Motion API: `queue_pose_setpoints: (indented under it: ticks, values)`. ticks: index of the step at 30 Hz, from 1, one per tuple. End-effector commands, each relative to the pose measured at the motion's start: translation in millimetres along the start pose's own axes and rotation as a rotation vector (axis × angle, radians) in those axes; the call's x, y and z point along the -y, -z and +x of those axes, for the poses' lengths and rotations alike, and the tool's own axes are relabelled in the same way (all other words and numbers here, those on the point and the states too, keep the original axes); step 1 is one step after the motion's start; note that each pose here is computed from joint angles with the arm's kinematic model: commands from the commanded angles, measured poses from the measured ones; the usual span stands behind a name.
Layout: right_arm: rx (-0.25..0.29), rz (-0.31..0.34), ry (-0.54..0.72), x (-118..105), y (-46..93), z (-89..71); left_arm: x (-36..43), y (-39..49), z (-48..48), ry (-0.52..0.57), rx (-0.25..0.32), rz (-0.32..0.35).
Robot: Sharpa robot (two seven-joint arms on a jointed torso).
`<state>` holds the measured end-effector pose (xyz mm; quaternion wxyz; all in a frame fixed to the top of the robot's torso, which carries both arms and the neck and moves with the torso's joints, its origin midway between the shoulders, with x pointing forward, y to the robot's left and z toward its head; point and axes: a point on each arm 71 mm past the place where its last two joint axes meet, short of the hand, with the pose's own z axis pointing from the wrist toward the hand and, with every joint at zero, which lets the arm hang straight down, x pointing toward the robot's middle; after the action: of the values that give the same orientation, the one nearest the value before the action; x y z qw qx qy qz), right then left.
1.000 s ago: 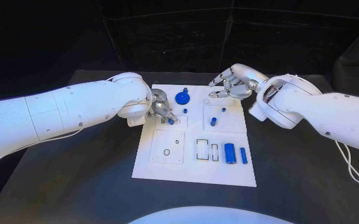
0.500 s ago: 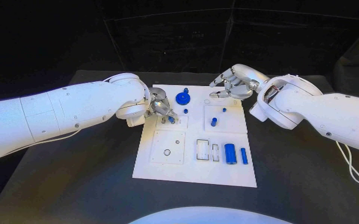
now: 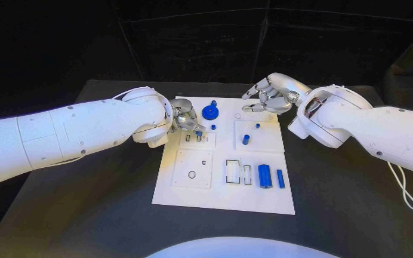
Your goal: Assemble the parts on the task board
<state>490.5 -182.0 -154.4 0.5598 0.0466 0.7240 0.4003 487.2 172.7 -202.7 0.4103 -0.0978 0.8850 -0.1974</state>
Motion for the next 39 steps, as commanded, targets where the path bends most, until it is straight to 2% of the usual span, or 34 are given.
queue_pose_setpoints:
  ticks: [1,13,39]
  values:
    - [-0.005,-0.008,0.003,-1,-0.1,-0.7,0.8,0.6,-2.4,-0.032,0.07,0.026]
    - [-0.006,-0.008,0.004,0,0.0,-1.0,-5.6,-3.0,7.0,-0.078,0.071,0.013]
    - [-0.008,-0.007,0.004,0,-0.2,-1.0,-5.6,-4.9,16.8,-0.099,0.027,0.005]
